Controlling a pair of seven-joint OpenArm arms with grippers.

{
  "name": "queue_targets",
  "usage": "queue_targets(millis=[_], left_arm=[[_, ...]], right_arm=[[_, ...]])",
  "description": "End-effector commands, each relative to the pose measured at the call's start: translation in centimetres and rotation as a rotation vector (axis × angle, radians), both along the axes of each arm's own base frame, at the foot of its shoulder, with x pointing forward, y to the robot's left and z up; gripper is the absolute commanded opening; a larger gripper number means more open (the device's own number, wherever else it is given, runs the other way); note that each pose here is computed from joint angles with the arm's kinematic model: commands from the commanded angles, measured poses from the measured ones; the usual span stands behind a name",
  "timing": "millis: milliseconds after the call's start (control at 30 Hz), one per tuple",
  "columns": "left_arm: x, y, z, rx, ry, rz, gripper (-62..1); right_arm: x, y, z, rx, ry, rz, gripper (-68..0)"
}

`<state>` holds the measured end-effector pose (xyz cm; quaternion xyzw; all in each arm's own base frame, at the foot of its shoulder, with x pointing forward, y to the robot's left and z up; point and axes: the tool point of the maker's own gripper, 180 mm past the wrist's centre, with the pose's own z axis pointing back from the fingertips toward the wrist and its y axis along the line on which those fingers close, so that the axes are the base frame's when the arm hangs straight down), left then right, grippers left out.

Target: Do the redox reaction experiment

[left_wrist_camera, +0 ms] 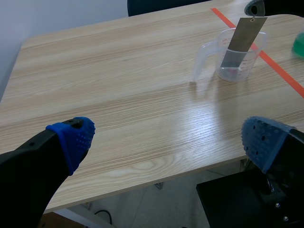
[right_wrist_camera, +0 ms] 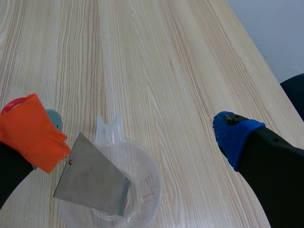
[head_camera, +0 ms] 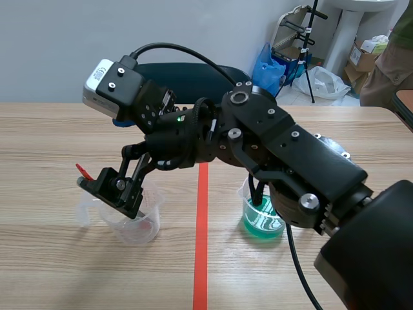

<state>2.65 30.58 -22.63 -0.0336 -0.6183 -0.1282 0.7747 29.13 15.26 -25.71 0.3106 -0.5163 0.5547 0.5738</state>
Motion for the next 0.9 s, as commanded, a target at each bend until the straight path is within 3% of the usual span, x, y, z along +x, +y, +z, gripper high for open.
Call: queue_targets(millis=[0,500,867], left_arm=[[0.4,0.1,0.7,0.004,-0.032,-0.001,1.4],[0.4,0.1,0.7,0.004,-0.032,-0.001,1.4],[0.2,0.1,0.6,0.002,-0.032,0.009,1.4]], right_arm=[[0.0,0.7,1.6,0.040,-0.023,0.019,0.4],[-0.1,0.8,1.6,0.040,-0.022,0.021,0.4],[-3.2,2.2,-0.2,0.014,0.016,0.095,0.4]])
